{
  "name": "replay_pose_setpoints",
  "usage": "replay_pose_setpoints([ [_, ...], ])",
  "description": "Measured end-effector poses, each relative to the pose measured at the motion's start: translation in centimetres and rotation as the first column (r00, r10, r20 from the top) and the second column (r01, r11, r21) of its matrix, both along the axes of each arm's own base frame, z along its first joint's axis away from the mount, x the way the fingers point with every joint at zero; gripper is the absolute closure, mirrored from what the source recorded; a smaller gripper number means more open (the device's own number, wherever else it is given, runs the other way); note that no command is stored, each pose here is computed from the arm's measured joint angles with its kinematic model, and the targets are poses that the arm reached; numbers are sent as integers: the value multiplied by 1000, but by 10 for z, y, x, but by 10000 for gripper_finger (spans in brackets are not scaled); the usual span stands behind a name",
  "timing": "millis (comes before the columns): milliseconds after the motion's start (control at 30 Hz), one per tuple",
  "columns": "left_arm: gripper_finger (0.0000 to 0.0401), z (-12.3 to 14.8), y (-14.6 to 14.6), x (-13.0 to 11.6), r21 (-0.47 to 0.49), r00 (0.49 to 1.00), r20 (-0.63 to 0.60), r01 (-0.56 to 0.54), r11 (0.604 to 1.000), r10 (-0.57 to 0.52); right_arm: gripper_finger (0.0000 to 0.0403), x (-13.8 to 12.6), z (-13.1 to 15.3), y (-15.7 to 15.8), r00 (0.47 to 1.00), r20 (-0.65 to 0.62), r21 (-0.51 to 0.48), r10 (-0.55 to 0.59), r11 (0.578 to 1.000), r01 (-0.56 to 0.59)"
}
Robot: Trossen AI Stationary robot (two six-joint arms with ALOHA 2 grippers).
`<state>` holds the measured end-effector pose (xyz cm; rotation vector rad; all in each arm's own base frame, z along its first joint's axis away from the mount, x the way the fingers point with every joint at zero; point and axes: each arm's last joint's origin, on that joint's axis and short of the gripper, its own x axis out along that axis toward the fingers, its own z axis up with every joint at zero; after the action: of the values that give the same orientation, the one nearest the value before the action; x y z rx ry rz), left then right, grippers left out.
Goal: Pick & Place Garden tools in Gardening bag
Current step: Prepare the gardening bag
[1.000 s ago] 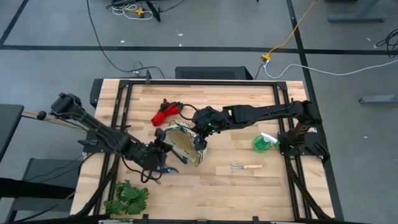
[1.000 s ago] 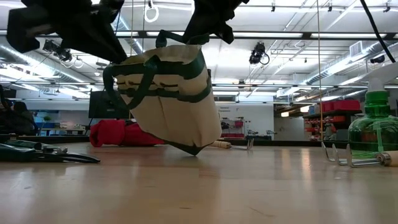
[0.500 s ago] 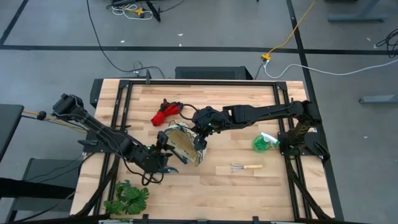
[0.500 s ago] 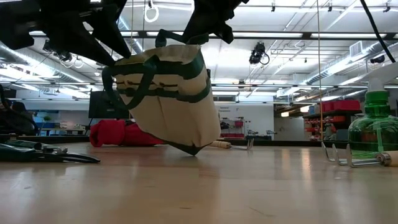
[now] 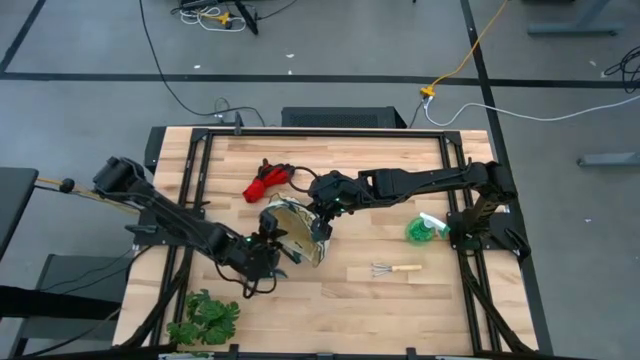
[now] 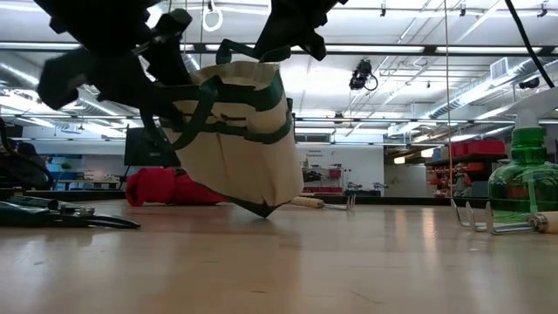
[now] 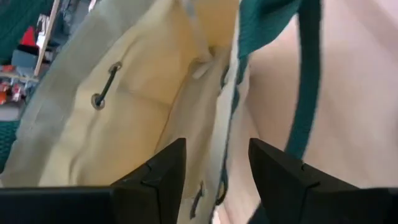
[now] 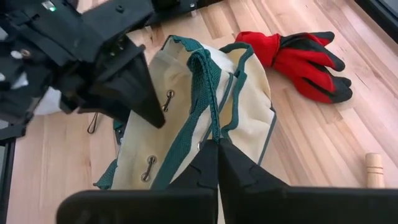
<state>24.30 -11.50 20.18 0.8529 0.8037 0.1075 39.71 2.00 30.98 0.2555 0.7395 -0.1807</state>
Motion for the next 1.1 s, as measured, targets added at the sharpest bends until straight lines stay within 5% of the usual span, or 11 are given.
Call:
replay_pose_setpoints([
  [1100,222,-18,12,17,-138,997,-77,-5,990,-5,403,0,0,0,1000,-2,2,2,1000,-2],
])
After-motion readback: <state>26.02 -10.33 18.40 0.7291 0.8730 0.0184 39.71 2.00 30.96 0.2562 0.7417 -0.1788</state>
